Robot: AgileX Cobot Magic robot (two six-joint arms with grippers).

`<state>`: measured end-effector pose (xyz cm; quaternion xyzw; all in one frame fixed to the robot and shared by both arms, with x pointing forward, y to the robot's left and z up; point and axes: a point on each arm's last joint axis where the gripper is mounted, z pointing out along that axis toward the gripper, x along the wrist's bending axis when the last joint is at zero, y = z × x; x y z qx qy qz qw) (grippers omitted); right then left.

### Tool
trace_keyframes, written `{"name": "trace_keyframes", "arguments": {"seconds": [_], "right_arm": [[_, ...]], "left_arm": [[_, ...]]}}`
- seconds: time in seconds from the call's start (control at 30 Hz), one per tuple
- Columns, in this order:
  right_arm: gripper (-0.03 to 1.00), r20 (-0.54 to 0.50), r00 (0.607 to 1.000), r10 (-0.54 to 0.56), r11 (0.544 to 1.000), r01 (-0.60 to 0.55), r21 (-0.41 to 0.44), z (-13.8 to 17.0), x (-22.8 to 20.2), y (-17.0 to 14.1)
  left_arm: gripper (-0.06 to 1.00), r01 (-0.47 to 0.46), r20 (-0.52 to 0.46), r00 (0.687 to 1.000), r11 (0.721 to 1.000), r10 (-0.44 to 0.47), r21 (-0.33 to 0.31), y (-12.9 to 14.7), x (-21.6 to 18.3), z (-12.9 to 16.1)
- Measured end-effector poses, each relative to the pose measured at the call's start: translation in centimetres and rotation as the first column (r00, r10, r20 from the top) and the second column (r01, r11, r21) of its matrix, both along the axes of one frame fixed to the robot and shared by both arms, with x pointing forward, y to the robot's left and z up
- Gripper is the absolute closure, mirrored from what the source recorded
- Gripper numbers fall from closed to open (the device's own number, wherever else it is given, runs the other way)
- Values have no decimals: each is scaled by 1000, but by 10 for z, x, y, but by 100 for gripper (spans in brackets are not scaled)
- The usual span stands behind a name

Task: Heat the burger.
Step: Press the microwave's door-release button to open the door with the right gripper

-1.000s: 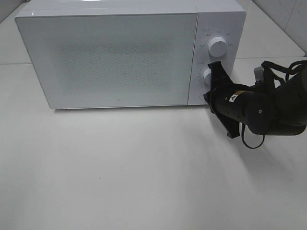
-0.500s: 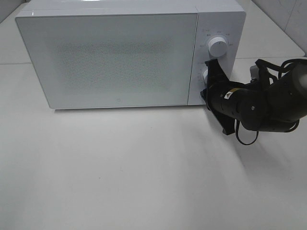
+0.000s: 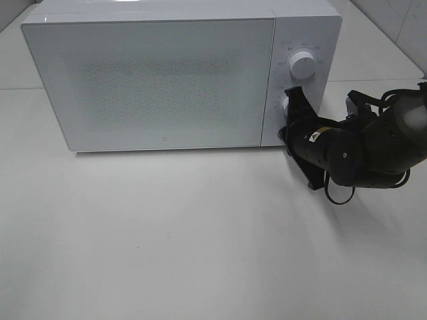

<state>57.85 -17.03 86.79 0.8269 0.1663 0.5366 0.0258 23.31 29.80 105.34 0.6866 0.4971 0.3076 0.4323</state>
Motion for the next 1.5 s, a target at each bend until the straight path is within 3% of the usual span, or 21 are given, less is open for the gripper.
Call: {"name": "trace_keyframes", "arguments": {"seconds": [1.5], "right_arm": [[95, -53, 999, -11, 1000, 12, 11, -5, 13, 1]], "left_arm": [[94, 0, 0, 1000, 1000, 0, 0, 0, 0, 0]]}}
